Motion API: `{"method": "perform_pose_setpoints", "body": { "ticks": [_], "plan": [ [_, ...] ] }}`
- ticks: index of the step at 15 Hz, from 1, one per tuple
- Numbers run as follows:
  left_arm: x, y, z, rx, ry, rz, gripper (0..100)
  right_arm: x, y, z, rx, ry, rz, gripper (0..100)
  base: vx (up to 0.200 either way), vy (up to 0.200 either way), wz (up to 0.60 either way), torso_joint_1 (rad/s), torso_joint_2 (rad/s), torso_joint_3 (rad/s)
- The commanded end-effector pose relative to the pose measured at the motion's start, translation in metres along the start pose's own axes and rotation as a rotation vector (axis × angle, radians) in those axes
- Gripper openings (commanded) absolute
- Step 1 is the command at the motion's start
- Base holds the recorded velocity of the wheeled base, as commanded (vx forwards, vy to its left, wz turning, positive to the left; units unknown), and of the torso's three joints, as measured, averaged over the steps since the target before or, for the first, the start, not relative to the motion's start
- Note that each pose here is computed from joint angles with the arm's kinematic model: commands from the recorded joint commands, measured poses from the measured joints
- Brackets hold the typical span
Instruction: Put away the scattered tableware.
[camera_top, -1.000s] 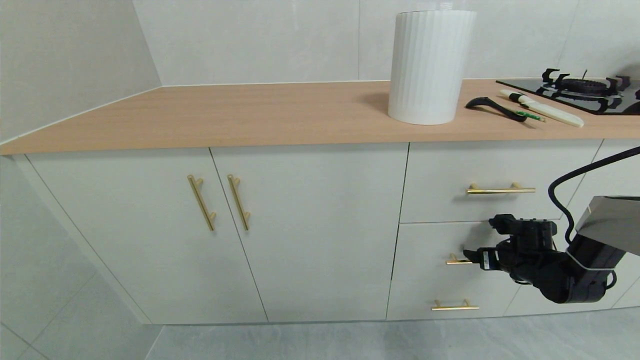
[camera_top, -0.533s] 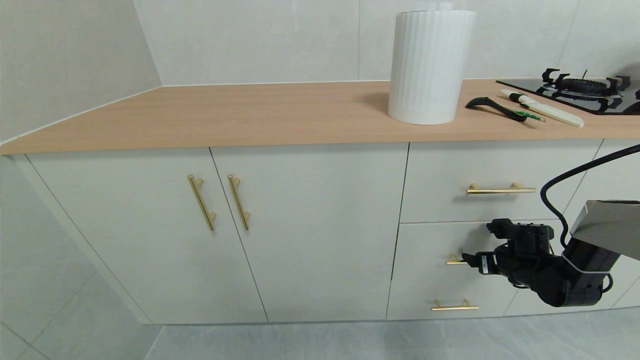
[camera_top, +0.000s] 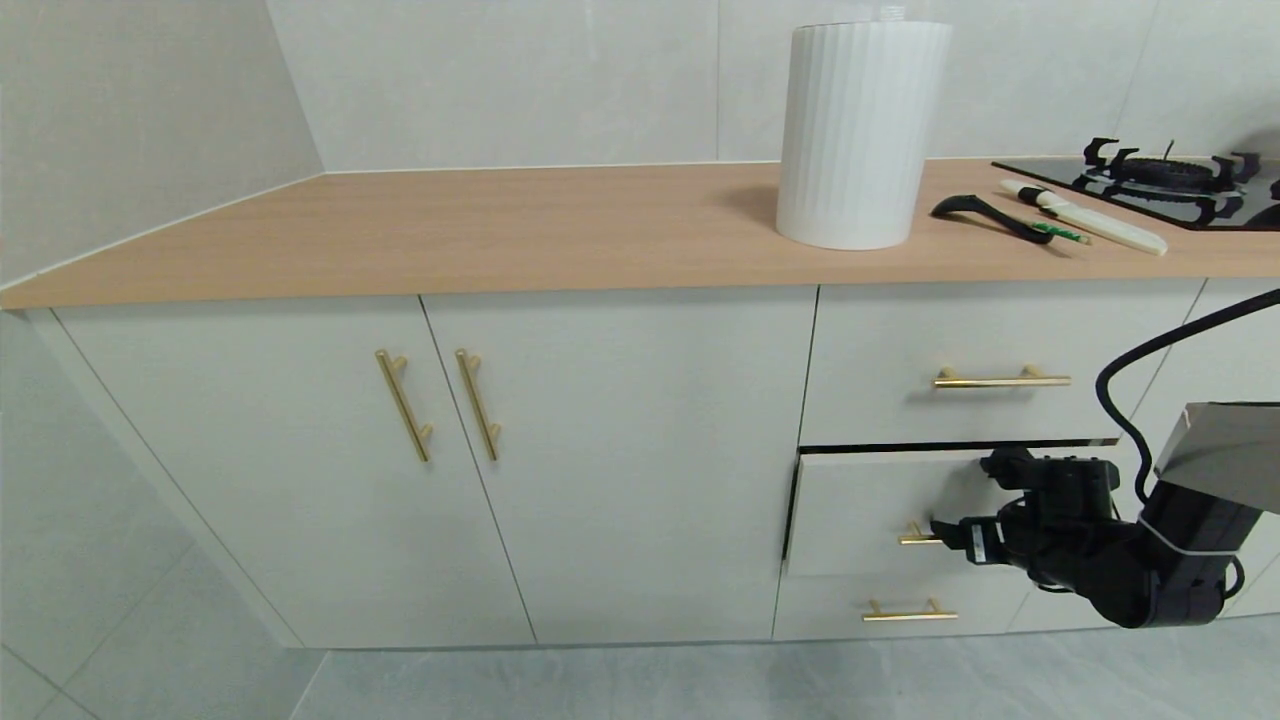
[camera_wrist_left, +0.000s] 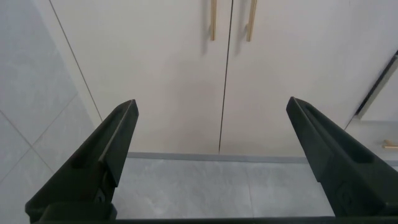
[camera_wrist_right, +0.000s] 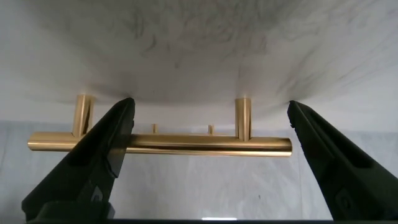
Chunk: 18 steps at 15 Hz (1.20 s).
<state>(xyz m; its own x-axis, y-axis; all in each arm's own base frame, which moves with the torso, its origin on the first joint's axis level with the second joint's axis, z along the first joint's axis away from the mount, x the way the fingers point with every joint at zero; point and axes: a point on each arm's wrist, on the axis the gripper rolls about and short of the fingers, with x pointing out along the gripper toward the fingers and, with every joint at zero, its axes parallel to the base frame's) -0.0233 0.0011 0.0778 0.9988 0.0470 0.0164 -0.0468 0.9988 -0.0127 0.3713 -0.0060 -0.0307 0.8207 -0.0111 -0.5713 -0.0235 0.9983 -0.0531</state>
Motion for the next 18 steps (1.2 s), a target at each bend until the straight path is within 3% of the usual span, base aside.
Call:
{"method": "perform_pose_setpoints", "body": {
  "ticks": [1,5,6,7,8,9,12,14,18],
  "plan": [
    [0.0,0.0,0.0,0.0,0.001,0.001,100,-0.016,0.001,0.003,-0.002,-0.001,0.004,100,0.0,0.0,0.0,0.0,0.0,0.0],
    [0.0,0.0,0.0,0.0,0.001,0.001,100,-0.072,0.0,0.029,-0.003,-0.086,0.012,100,0.0,0.0,0.0,0.0,0.0,0.0],
    [0.0,0.0,0.0,0.0,0.001,0.001,100,-0.109,0.0,0.054,-0.008,-0.189,0.039,100,0.0,0.0,0.0,0.0,0.0,0.0],
    [0.0,0.0,0.0,0.0,0.001,0.001,100,-0.136,0.004,0.069,-0.017,-0.234,0.074,100,0.0,0.0,0.0,0.0,0.0,0.0],
    [0.0,0.0,0.0,-0.002,0.001,0.001,100,-0.146,0.005,0.074,-0.02,-0.242,0.084,100,0.0,0.0,0.0,0.0,0.0,0.0],
    [0.0,0.0,0.0,0.0,0.001,0.001,100,-0.185,0.011,0.093,-0.032,-0.258,0.133,100,0.0,0.0,0.0,0.0,0.0,0.0],
    [0.0,0.0,0.0,0.0,0.001,0.001,100,-0.212,0.019,0.127,-0.046,-0.169,0.174,100,0.0,0.0,0.0,0.0,0.0,0.0],
    [0.0,0.0,0.0,-0.002,0.001,0.001,100,-0.174,0.022,0.139,-0.045,-0.074,0.182,100,0.0,0.0,0.0,0.0,0.0,0.0],
    [0.0,0.0,0.0,0.0,0.001,0.001,100,-0.116,0.027,0.126,-0.044,0.043,0.175,100,0.0,0.0,0.0,0.0,0.0,0.0]
  ]
}}
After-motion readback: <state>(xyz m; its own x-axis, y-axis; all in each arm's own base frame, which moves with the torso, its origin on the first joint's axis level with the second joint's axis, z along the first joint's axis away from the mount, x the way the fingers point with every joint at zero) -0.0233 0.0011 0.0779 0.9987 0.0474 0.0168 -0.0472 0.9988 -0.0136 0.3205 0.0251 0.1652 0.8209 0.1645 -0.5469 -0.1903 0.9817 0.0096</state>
